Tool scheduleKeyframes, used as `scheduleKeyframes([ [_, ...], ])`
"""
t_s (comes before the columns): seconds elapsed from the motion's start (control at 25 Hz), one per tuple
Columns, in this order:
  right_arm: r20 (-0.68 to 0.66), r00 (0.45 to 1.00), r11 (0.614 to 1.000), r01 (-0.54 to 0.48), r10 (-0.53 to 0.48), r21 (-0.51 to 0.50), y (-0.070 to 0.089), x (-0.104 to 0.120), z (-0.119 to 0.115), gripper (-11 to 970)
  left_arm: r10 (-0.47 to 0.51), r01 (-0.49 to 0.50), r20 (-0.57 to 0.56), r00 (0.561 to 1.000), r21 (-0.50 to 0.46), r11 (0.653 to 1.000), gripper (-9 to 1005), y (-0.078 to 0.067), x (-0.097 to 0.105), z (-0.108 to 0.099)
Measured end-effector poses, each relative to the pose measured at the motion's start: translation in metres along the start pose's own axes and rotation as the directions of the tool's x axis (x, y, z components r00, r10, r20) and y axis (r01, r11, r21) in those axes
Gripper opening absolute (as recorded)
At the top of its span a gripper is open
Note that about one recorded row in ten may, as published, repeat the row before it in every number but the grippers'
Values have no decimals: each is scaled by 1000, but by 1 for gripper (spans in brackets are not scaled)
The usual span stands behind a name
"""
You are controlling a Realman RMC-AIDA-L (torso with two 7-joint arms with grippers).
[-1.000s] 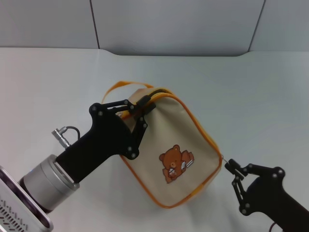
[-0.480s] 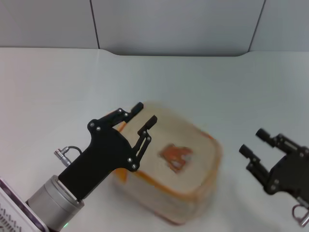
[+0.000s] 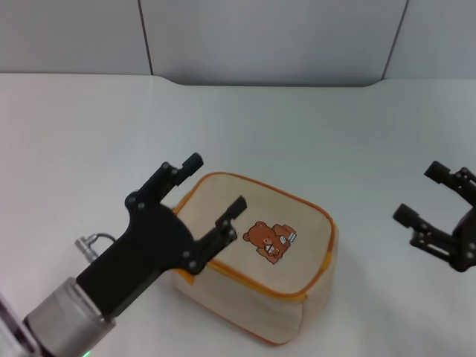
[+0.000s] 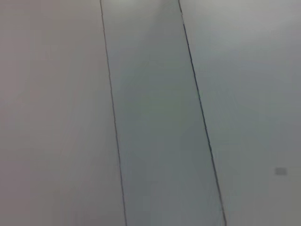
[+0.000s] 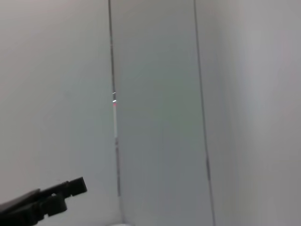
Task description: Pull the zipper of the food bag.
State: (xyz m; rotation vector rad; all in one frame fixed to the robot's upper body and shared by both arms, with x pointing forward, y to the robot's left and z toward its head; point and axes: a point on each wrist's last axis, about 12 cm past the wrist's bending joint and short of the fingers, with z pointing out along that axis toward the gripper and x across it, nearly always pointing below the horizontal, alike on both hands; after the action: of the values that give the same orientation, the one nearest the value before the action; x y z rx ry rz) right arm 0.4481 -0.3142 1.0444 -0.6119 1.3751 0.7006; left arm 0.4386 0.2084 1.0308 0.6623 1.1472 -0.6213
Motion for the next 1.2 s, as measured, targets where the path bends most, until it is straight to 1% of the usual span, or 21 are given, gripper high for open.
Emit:
scheduleKeyframes([
  [0.08,-19,1000,999,-24,23,-40,-8,-8,-2,801,-18,18,-7,1000,17,1000,619,2,0,-4],
  [0.12,-39,998,995,-48,45,-86,-14,-16,-1,842,-49,50,-24,999,47,998,658,5,1,-9],
  [0.16,-39,998,995,-48,45,-86,-14,-16,-1,842,-49,50,-24,999,47,998,736,5,1,-9],
  [0.2,-50,997,992,-59,54,-114,-16,-19,0,843,-65,67,-37,997,72,995,815,8,1,-12],
  [0.28,-68,996,984,-71,60,-163,-19,-23,2,843,-94,101,-64,994,121,988,815,13,1,-17],
  [0.32,-100,994,971,-75,53,-227,-20,-25,8,844,-122,137,-96,988,169,976,815,19,0,-20],
  [0.36,-100,994,971,-75,53,-227,-20,-25,8,844,-122,137,-96,988,169,976,815,19,0,-20],
  [0.48,-163,986,936,-88,34,-341,-18,-26,19,845,-152,189,-158,976,256,948,815,26,-1,-26],
  [0.52,-189,982,913,-95,20,-397,-16,-26,25,845,-159,211,-189,969,298,931,815,30,-3,-30],
  [0.56,-189,982,913,-95,20,-397,-16,-26,25,846,-159,211,-189,969,298,931,815,30,-3,-30],
  [0.72,-224,975,867,-107,-6,-487,-9,-24,37,846,-170,237,-220,961,329,914,815,33,-5,-35],
  [0.84,-230,973,860,-109,-10,-498,-8,-23,40,844,-170,238,-222,960,329,914,815,34,-5,-36],
  [0.92,-231,973,860,-111,-9,-499,-8,-23,41,844,-169,238,-228,959,321,917,815,35,-6,-40],
  [1.2,-236,972,861,-129,11,-493,-8,-24,40,846,-171,239,-227,959,316,918,815,34,-5,-41],
])
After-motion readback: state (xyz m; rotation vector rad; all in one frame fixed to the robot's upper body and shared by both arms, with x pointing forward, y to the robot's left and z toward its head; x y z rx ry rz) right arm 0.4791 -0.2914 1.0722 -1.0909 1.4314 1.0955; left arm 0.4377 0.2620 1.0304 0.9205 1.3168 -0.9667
